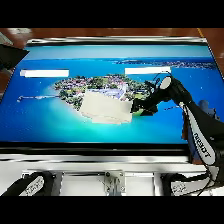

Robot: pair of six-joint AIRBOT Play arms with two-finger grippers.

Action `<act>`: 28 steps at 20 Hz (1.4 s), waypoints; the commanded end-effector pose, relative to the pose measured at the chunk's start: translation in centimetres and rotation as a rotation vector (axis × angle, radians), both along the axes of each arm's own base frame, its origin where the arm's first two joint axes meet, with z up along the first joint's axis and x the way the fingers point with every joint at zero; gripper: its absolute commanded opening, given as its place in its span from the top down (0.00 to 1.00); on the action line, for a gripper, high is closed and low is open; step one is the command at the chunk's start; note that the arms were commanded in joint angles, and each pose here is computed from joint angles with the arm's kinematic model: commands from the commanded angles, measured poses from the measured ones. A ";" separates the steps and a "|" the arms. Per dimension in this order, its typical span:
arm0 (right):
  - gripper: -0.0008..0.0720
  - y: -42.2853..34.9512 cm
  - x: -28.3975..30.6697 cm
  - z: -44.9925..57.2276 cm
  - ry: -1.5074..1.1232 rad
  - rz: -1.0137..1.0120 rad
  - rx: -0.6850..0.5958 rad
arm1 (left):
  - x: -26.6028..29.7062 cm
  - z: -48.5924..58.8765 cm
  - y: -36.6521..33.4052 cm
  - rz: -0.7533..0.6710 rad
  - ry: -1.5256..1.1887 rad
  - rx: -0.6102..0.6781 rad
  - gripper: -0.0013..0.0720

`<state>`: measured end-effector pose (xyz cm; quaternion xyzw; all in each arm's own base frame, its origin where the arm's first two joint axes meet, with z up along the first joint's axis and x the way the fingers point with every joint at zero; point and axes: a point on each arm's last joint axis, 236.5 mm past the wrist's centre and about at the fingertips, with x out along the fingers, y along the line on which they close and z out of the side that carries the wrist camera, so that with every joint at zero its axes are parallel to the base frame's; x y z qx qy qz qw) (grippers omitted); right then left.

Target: Fold the shirts.

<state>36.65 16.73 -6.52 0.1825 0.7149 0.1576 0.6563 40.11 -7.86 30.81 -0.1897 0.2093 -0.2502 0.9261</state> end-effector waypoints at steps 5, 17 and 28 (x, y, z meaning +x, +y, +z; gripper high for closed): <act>0.04 4.0 3.7 -3.7 -0.050 -0.199 0.160 | 0.0 0.0 0.0 -0.001 0.000 0.000 0.93; 0.89 7.7 5.1 4.0 -0.240 -0.015 0.465 | 0.0 0.0 -0.1 -0.002 0.001 -0.004 0.93; 0.89 -15.8 8.2 18.3 -0.543 -0.457 0.311 | -0.7 -0.8 -0.7 -0.041 0.038 0.005 0.93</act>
